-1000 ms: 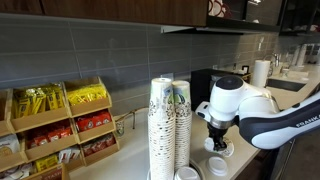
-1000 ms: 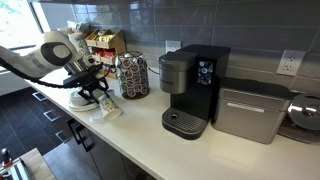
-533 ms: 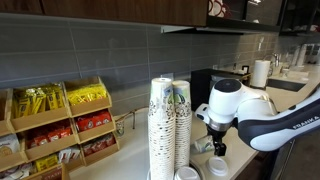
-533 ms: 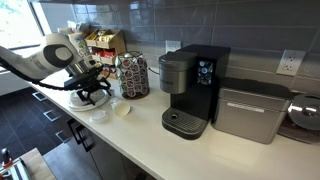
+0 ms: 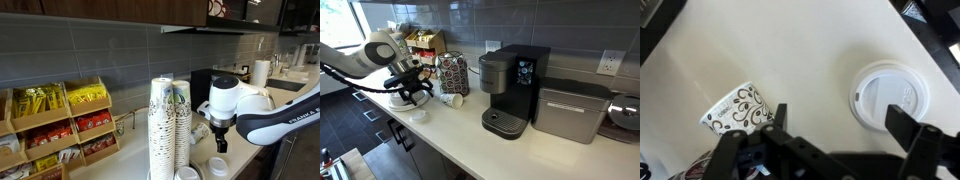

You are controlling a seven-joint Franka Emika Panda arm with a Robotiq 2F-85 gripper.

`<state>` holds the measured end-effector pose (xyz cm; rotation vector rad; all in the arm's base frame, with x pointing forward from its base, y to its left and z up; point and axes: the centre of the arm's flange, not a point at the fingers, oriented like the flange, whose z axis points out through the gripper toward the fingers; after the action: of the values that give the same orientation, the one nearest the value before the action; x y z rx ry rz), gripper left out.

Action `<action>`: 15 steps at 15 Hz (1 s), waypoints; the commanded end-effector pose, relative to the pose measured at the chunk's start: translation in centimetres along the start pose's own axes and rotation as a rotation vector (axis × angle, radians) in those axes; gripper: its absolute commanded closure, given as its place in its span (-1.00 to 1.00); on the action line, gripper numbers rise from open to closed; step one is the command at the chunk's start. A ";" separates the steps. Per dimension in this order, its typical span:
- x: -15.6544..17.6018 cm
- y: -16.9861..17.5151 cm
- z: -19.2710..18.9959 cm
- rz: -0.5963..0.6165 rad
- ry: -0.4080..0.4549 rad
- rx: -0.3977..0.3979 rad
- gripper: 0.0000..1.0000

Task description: Remove the top coffee cup on the right stacked cups, then put a lid on it

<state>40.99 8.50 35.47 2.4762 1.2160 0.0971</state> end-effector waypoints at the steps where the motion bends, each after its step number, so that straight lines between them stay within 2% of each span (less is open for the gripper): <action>1: 0.0 0.0 0.0 0.001 0.000 0.000 -1.00; 5: -0.6 1.9 1.5 0.069 0.050 0.011 -1.00; 11: -3.9 6.6 4.5 0.236 0.186 0.150 -1.00; 15: -5.7 8.6 6.5 0.322 0.319 0.235 -1.00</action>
<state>44.46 -0.82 34.01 2.8468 0.9703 0.3791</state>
